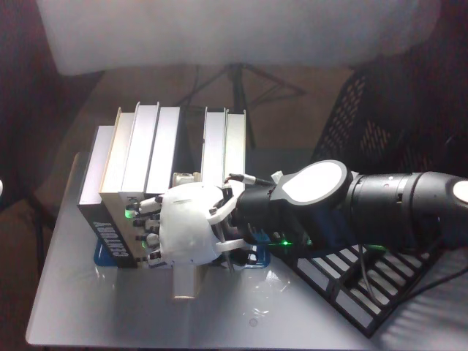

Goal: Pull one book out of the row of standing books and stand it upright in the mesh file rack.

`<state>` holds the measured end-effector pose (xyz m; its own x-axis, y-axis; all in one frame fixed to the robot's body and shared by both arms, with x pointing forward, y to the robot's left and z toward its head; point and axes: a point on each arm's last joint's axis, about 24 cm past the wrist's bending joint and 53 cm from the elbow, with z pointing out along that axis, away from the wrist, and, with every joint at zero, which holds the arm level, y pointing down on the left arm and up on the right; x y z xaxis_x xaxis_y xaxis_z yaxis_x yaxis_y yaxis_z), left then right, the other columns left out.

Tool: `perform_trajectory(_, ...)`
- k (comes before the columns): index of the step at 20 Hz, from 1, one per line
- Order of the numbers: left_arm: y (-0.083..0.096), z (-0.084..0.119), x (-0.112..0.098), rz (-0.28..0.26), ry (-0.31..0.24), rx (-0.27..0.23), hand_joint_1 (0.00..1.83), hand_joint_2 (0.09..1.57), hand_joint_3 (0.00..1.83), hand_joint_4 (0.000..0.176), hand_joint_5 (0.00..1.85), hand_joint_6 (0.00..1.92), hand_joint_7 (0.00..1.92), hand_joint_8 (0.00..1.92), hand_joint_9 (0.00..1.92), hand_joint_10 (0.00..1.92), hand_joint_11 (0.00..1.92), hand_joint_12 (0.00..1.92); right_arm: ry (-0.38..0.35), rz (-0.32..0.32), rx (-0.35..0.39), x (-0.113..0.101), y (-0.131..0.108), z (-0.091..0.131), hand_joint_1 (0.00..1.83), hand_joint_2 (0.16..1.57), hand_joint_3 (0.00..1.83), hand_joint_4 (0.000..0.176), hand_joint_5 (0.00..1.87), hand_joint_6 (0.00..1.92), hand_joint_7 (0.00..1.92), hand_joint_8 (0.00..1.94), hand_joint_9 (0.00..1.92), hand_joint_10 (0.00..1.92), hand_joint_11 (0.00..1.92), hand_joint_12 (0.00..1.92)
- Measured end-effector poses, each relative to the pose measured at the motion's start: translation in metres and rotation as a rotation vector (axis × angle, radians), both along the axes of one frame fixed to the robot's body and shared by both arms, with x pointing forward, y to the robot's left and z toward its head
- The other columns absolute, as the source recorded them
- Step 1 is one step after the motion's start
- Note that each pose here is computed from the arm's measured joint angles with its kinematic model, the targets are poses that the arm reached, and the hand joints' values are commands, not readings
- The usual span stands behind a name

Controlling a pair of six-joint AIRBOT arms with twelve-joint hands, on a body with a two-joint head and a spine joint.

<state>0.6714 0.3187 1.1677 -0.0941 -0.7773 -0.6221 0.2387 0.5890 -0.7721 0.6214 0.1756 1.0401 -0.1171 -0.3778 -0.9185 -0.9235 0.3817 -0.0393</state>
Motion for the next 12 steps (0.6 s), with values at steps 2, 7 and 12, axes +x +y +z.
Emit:
perform_trajectory(2,0.0001,0.0,0.0,0.0,0.0,0.0,0.3,1.41,0.0,0.0,0.1,0.0,0.0,0.0,0.0,0.0,0.0,0.51,0.009,-0.005,-0.003,0.0007,-0.0018,-0.0029,1.19,0.98,0.0,0.041,0.34,0.0,0.36,0.0,0.24,0.0,0.0,0.0)
perform_trajectory(7,0.0,0.0,0.0,0.0,0.001,-0.002,0.28,1.4,0.0,0.0,0.1,0.0,0.01,0.0,0.0,0.0,0.0,0.48,0.011,-0.008,-0.005,0.0031,-0.002,-0.0044,1.19,0.98,0.0,0.041,0.34,0.0,0.36,0.0,0.24,0.0,0.0,0.0)
perform_trajectory(12,0.0,0.0001,0.0,0.0,0.0,-0.003,0.29,1.41,0.0,0.0,0.1,0.0,0.01,0.0,0.0,0.0,0.0,0.49,0.019,-0.016,-0.004,0.0054,-0.003,-0.0051,1.19,0.98,0.0,0.041,0.34,0.0,0.36,0.0,0.24,0.0,0.0,0.0)
